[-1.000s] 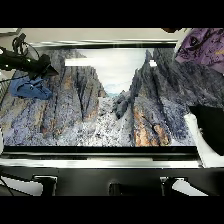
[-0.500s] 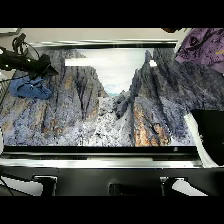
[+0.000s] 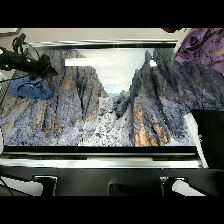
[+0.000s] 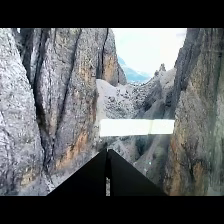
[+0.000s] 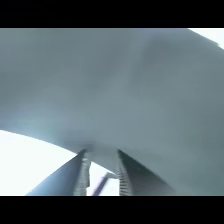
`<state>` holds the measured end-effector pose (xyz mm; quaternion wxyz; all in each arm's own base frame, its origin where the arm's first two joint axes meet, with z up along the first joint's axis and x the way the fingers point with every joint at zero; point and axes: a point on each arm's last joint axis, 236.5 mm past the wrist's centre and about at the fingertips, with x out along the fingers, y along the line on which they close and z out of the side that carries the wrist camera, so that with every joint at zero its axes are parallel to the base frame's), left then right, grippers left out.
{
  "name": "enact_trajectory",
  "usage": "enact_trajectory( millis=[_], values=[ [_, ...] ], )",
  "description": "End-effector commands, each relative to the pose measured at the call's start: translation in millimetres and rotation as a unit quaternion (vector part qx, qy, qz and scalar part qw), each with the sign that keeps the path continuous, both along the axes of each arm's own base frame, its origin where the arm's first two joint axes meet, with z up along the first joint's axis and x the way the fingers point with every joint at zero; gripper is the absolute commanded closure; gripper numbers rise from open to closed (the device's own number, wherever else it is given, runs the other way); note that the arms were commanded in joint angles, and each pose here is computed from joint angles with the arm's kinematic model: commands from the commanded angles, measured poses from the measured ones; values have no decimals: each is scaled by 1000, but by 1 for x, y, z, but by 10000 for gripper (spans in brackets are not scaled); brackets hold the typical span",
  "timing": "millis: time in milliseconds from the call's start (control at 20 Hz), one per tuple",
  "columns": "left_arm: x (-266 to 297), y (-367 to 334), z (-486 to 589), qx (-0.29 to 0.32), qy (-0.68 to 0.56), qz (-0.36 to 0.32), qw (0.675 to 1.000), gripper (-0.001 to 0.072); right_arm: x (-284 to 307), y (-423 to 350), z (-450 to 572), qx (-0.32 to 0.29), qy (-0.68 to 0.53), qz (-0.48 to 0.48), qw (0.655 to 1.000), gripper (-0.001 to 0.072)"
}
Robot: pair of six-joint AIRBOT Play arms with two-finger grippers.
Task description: Fold the clothes and pants, and hang the long-sleeved shirts on hangers.
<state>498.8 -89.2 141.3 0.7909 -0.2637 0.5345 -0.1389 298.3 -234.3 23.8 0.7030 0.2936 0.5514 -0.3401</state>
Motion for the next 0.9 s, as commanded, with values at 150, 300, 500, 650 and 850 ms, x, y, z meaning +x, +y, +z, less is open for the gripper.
enact_trajectory(
  millis=[150, 300, 500, 650, 850],
  values=[
    [-35, 29, -2, 135, -4, -33, 990, 689, 147, 253, 55, 43, -177, 340, 923, 682],
    [-69, 31, -19, 187, -18, -39, 981, 689, 124, 360, 46, 37, -152, 466, 871, 682],
    [-100, 21, -35, 181, -85, -16, 980, 689, 86, 437, 34, 40, -131, 550, 824, 681],
    [-118, 23, -45, 183, -75, -16, 980, 688, 80, 460, 37, 40, -143, 573, 806, 681],
    [-123, 23, -50, 184, -61, -22, 981, 687, 78, 457, 36, 39, -136, 573, 807, 681]
  ],
)
